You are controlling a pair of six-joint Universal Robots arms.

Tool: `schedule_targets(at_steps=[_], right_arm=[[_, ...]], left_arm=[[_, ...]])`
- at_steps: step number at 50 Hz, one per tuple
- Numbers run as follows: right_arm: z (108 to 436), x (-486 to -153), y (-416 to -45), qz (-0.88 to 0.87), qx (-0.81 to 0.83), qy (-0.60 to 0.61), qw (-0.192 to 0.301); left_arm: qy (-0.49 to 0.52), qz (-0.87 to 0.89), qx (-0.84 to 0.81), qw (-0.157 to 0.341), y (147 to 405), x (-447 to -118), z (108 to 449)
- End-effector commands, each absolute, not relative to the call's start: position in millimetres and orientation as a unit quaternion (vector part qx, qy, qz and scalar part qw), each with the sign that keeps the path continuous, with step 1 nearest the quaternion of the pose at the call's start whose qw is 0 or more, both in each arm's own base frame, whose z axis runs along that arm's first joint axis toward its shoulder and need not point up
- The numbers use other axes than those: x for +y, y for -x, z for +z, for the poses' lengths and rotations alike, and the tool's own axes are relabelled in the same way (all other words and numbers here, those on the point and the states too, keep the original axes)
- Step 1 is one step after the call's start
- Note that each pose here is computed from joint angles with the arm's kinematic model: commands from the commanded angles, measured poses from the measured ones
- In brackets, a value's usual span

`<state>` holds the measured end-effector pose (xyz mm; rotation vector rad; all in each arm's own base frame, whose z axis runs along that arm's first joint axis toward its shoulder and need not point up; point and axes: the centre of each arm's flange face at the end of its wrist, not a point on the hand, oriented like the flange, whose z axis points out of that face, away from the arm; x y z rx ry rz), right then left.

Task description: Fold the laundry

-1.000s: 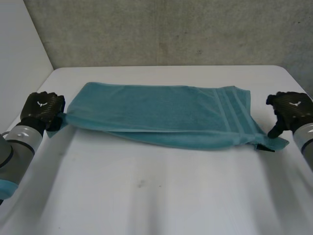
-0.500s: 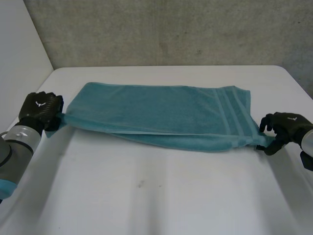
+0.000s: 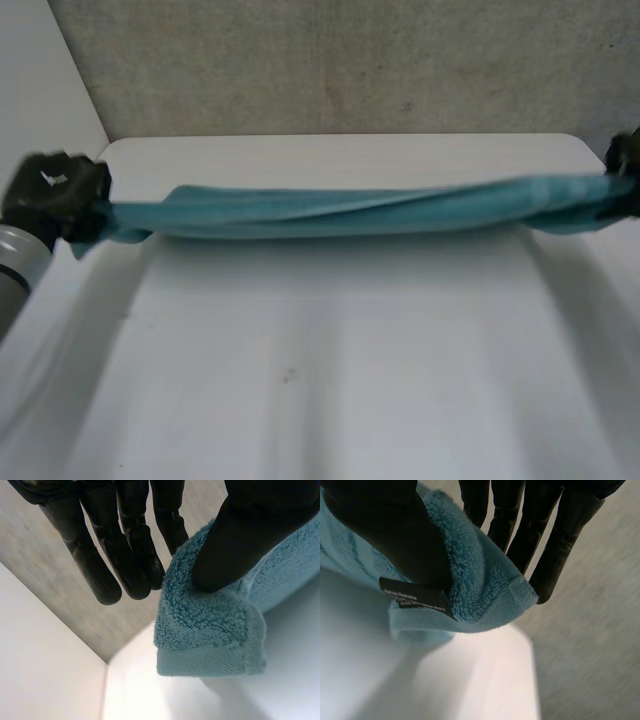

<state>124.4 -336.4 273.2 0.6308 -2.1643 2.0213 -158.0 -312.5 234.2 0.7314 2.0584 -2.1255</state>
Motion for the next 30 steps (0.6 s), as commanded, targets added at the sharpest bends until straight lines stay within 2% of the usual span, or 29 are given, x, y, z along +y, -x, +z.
schedule_targets(at_steps=[1,6,8,10,16,17,20,22,26,27,28,30], right_arm=[[340,-309,-119,0.672,-0.700,-0.228,0.081],[333,-305,-113,0.625,-0.720,-0.282,0.105],[325,-304,-113,0.595,-0.725,-0.320,0.131],[318,-307,-112,0.584,-0.729,-0.330,0.136],[279,-319,-108,0.533,-0.770,-0.329,0.120],[257,-328,-106,0.509,-0.789,-0.328,0.106],[238,-335,-109,0.488,-0.802,-0.331,0.095],[224,-346,-118,0.480,-0.803,-0.341,0.093],[219,-360,-128,0.489,-0.793,-0.346,0.110],[232,-380,-144,0.526,-0.764,-0.344,0.147],[233,-380,-144,0.526,-0.764,-0.344,0.148],[242,-385,-149,0.544,-0.751,-0.339,0.159]], left_arm=[[-0.239,-0.725,0.644,0.057,157,-277,300],[-0.238,-0.704,0.667,0.053,154,-270,302],[-0.240,-0.688,0.683,0.047,154,-268,296],[-0.242,-0.678,0.693,0.044,155,-268,289],[-0.268,-0.603,0.750,0.038,154,-289,232],[-0.274,-0.595,0.755,0.040,155,-292,225],[-0.292,-0.565,0.770,0.041,155,-300,203],[-0.311,-0.548,0.775,0.047,158,-319,183],[-0.317,-0.561,0.763,0.049,163,-345,183],[-0.317,-0.561,0.763,0.049,163,-345,183],[-0.318,-0.611,0.723,0.055,176,-374,209],[-0.312,-0.646,0.694,0.063,182,-389,231]])
